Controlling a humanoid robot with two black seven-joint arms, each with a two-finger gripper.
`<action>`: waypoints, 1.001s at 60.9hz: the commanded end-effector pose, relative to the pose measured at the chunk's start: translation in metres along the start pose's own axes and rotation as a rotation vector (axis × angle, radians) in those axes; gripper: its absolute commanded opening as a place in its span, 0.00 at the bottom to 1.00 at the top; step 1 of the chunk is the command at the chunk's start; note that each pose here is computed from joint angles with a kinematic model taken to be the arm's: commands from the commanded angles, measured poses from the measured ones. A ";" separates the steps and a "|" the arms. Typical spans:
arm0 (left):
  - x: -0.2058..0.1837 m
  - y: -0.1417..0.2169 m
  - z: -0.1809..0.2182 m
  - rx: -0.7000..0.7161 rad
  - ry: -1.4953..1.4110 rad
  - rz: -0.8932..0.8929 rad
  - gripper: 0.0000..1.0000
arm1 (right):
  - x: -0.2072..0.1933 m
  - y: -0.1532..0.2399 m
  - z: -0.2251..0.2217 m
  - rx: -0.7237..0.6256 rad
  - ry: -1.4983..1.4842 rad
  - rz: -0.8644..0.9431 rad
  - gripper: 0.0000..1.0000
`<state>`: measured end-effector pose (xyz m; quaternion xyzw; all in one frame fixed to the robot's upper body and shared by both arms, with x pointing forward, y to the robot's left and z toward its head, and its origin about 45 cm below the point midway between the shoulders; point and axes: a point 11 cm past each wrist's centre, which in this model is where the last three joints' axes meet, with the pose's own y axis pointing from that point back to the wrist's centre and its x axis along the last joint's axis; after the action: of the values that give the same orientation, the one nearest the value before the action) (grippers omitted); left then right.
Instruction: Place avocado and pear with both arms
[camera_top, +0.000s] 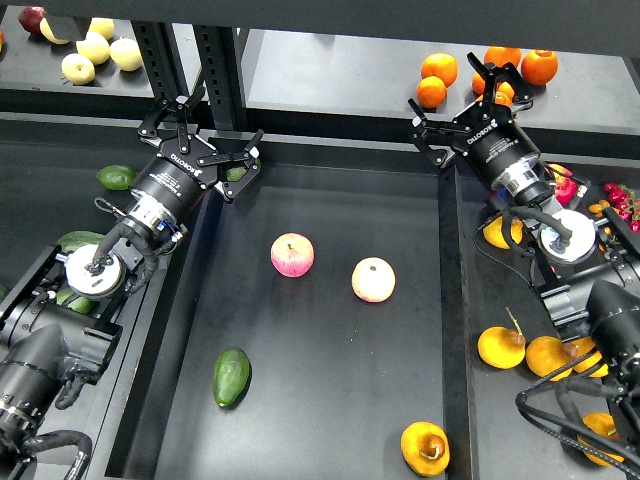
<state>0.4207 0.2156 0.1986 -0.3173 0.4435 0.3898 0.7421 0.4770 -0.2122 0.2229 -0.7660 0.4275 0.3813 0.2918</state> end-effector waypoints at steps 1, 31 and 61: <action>0.003 0.001 0.000 0.000 0.003 0.009 0.99 | 0.000 0.000 0.000 -0.001 0.001 0.002 1.00; 0.000 -0.002 -0.006 0.036 -0.004 0.002 0.99 | 0.002 0.001 0.000 0.001 -0.003 0.007 1.00; -0.021 -0.019 -0.074 0.502 -0.166 -0.033 0.99 | 0.005 0.003 0.002 0.001 -0.006 0.013 1.00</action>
<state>0.4031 0.1464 0.1913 -0.1585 0.4767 0.2912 0.8141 0.4759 -0.2141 0.2193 -0.7629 0.4305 0.3842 0.2917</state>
